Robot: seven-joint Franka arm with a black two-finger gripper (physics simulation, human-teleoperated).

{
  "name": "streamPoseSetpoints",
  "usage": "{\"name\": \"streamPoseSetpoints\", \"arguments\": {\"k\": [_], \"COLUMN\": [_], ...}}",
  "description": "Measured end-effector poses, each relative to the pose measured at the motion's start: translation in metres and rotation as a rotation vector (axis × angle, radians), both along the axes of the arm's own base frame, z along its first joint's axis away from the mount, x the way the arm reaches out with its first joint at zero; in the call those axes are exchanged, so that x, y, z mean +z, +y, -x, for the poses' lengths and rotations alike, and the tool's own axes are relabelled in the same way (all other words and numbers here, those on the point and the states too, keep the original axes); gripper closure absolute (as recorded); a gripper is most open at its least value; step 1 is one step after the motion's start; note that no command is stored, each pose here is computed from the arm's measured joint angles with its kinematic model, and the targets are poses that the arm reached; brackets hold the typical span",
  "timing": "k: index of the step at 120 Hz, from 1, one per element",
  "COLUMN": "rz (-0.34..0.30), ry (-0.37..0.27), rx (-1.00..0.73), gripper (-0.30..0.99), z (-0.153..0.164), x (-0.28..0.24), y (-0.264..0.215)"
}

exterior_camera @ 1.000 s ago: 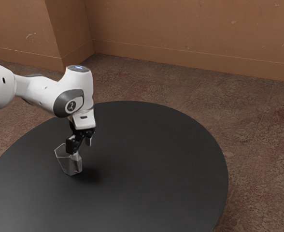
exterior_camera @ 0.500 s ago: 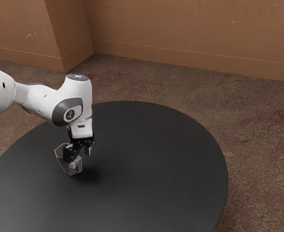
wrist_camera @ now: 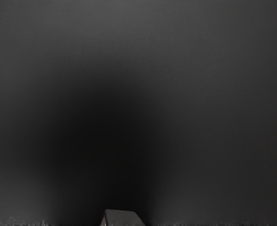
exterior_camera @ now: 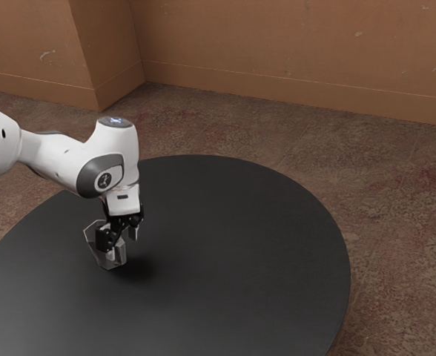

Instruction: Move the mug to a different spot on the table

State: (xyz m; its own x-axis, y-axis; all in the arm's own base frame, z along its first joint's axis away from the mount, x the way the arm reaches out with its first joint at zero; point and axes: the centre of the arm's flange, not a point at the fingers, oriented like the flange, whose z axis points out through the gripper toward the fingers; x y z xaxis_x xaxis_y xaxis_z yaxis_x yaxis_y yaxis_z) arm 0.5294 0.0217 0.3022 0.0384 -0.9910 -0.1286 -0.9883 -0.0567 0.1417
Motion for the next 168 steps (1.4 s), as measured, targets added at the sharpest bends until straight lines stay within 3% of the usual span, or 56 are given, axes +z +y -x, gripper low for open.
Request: {"name": "streamPoseSetpoints", "arguments": {"k": [168], "rz": [0.001], "ry": [-0.013], "rx": [0.021], "gripper": [0.07], "z": [-0.005], "x": [-0.028], "y": [0.019]}}
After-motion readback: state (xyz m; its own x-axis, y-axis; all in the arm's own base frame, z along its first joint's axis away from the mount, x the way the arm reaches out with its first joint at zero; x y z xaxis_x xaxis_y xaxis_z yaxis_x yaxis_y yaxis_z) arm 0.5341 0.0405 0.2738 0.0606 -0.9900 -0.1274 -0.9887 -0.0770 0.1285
